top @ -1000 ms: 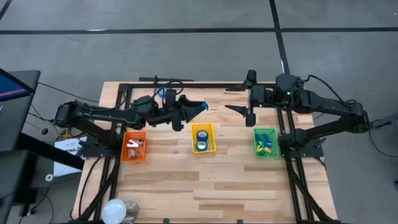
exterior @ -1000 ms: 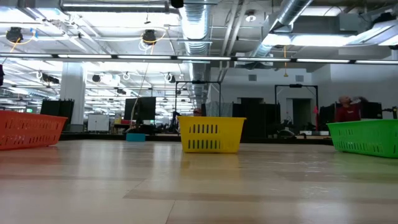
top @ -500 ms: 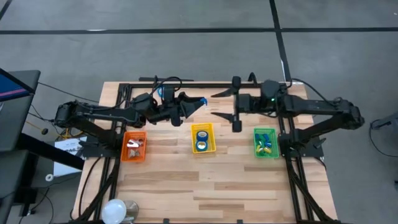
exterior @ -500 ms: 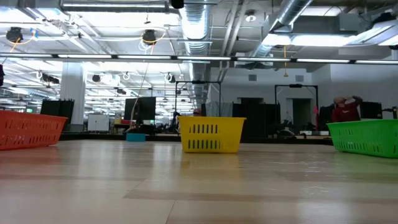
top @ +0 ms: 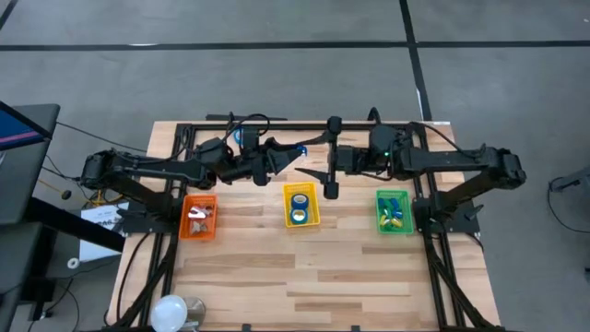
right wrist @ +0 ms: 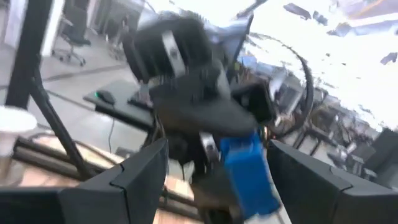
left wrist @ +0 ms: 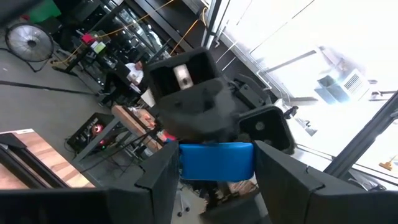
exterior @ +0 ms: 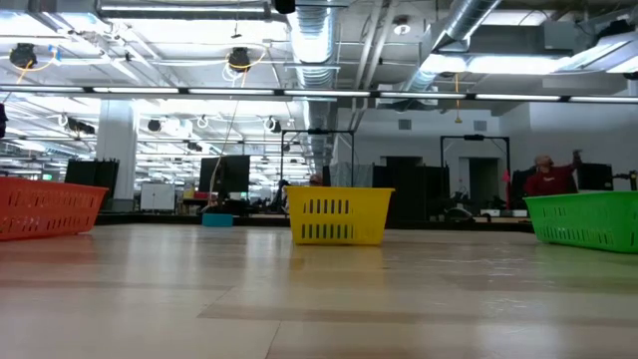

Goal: Pick and place Stapler, Stapler remover, tape
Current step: Put the blue stapler into the green basket

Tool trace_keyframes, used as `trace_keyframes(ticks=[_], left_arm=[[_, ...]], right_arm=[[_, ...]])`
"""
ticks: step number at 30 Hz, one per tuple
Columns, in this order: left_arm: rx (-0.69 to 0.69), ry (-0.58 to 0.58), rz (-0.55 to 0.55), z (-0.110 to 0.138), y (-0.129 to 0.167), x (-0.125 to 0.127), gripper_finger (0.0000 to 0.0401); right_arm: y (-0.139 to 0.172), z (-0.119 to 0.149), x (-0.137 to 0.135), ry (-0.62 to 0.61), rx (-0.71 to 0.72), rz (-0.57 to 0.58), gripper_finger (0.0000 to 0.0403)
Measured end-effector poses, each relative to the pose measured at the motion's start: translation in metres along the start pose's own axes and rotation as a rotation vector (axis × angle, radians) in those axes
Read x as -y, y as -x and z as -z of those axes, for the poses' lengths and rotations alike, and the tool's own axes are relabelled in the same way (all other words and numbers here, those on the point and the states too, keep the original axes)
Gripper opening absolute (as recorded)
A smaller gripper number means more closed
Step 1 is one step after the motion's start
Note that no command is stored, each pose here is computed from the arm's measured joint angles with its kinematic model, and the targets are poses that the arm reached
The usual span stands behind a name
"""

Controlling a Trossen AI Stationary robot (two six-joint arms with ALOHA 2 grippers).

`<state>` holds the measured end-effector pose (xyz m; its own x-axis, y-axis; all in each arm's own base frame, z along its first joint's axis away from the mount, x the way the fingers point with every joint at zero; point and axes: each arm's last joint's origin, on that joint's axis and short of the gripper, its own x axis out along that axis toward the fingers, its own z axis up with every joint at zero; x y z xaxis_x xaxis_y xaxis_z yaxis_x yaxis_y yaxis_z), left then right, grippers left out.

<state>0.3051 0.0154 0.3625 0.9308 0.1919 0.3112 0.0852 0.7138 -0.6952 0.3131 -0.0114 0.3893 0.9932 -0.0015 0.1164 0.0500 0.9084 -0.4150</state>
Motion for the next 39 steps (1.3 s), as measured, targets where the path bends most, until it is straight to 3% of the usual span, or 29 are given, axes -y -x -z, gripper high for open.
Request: trace_keyframes(ticks=[10, 20, 24, 33, 39], left_arm=[[0.001, 0.000, 0.000, -0.0001, 0.0000, 0.0000, 0.0182], [-0.004, 0.001, -0.001, 0.0005, 0.0001, -0.0001, 0.0182], [-0.002, 0.011, -0.004, 0.0004, 0.0001, -0.0003, 0.0182], [-0.003, 0.003, -0.003, 0.0005, 0.0001, -0.0002, 0.0183], [-0.006, -0.010, -0.001, 0.0006, 0.0001, -0.0001, 0.0212]], right_arm=[[-0.0025, 0.0046, -0.0003, 0.002, -0.038, 0.038, 0.0251], [-0.0025, 0.0049, -0.0003, 0.002, -0.042, 0.040, 0.0130], [-0.0025, 0.0050, -0.0004, 0.008, -0.043, 0.039, 0.0098], [-0.0025, 0.0050, -0.0005, 0.004, -0.042, 0.035, 0.0096], [-0.0025, 0.0052, -0.0010, -0.006, -0.042, 0.027, 0.0093]])
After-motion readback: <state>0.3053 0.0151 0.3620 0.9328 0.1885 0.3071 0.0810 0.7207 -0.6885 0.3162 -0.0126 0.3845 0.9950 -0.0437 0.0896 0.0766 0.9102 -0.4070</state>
